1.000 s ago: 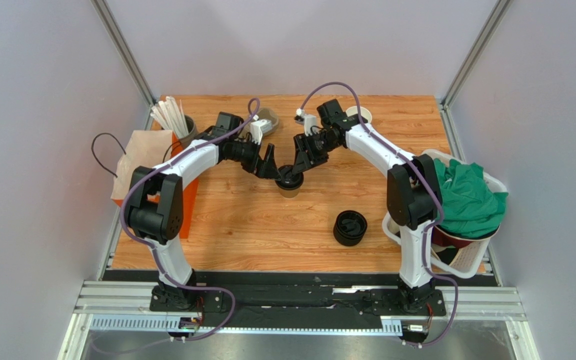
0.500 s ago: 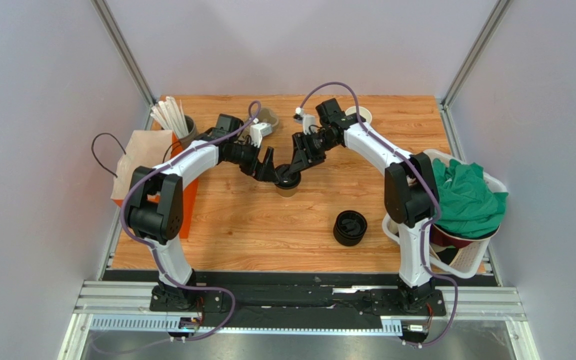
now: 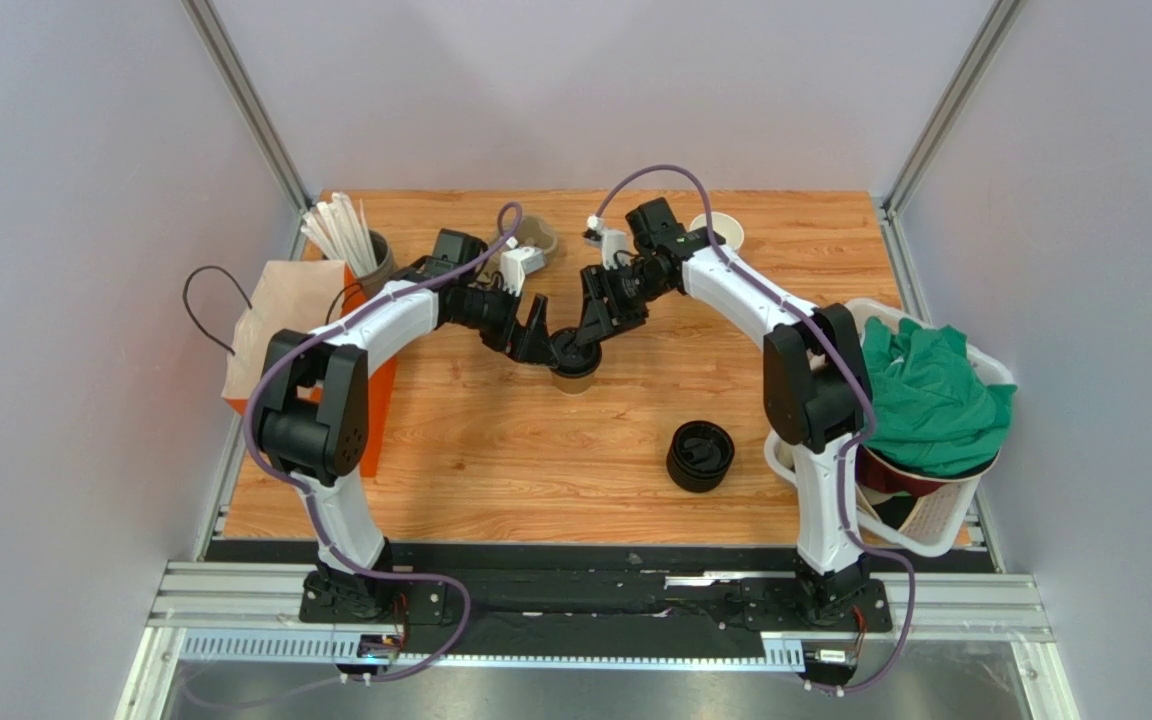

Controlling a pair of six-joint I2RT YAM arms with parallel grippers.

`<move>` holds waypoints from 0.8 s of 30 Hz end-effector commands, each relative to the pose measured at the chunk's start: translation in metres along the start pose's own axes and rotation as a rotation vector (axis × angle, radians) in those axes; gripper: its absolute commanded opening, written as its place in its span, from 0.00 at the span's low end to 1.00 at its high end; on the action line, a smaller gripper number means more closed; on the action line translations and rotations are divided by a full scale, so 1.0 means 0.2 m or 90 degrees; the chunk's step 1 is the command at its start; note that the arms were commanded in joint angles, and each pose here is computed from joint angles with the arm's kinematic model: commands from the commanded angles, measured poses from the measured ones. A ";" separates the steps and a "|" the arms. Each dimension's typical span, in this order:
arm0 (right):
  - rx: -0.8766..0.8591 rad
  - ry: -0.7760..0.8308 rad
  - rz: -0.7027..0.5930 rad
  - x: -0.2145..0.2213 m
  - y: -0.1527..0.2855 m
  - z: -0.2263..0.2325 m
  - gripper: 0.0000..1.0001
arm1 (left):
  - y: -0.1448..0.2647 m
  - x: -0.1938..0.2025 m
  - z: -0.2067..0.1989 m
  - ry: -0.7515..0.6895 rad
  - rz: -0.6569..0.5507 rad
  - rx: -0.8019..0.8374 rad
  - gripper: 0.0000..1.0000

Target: Pack the takeout coffee

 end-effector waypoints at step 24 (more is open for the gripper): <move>0.084 -0.015 0.005 0.03 -0.06 -0.11 0.28 | -0.03 -0.07 0.08 -0.014 -0.007 -0.029 0.95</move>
Point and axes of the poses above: each gripper's point midway between its finger pads, its own y axis back along the fingers, its own z axis along the line the jaws close on, x = y × z, the point moved 2 cm from there along y, back along the fingers, and after that the axes turned 8 degrees about y, right-handed, at the moved point
